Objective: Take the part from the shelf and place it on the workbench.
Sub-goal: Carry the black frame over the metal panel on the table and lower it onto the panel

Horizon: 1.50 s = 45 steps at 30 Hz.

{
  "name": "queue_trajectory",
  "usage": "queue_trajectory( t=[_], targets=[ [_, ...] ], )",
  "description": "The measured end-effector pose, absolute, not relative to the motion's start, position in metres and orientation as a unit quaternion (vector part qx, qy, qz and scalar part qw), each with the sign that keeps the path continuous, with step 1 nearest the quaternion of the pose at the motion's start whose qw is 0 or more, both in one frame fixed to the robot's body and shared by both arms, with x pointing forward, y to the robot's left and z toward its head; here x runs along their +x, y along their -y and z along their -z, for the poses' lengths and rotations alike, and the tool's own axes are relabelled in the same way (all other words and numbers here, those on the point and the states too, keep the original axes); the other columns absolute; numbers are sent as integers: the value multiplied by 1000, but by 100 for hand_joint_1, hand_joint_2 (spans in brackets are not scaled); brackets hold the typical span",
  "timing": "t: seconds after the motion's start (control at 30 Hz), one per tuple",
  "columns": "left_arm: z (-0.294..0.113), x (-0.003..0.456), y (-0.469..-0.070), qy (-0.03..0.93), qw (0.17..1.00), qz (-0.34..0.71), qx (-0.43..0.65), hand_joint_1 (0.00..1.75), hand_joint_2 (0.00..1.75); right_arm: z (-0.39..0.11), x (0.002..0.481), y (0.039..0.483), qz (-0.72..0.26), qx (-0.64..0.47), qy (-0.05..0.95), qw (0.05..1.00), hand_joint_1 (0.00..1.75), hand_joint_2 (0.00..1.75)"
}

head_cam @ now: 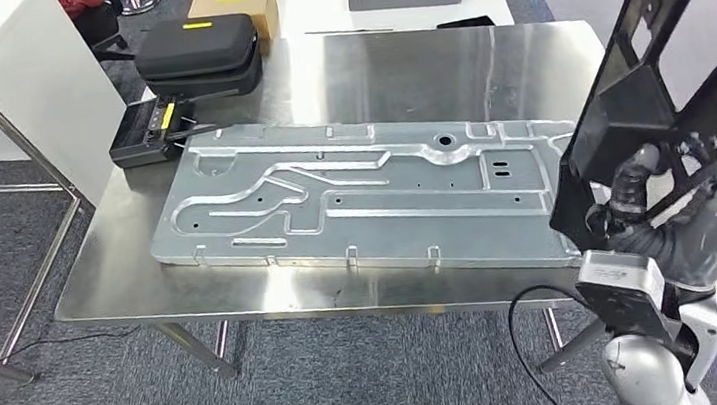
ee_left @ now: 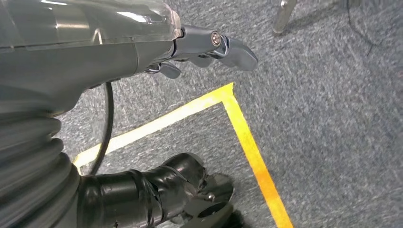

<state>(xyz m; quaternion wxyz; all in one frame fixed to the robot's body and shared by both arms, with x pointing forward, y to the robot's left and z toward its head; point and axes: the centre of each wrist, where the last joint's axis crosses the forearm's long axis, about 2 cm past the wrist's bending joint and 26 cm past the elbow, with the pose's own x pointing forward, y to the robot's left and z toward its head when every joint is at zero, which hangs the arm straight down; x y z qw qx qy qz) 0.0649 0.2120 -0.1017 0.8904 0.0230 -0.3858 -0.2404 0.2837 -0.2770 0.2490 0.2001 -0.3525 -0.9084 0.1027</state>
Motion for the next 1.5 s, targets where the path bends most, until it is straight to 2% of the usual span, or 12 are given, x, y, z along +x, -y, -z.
queue_trajectory(
  t=[0.07,0.3,0.57,0.7,0.93,1.1,1.27,1.5],
  targets=[
    [102,65,-212,383,891,242,25,0,0,-251,289,275,-113,-356,906,198,169,175],
    [99,77,-208,374,888,267,26,0,0,-288,335,258,-196,-410,874,170,172,175],
    [97,87,-205,371,879,298,16,0,0,-320,394,232,-311,-541,773,116,175,175],
    [97,88,-205,368,878,305,14,0,0,-316,410,222,-356,-579,727,95,175,175],
    [96,89,-205,368,877,307,14,0,0,-316,416,218,-368,-584,718,90,174,175],
    [95,94,-201,372,874,311,11,0,0,-284,435,196,-477,-592,645,79,175,175],
    [95,94,-200,372,874,312,11,0,0,-250,437,195,-524,-581,616,92,175,175],
    [94,94,-199,372,873,315,9,0,0,-240,439,194,-544,-576,603,93,174,175]
  ],
)
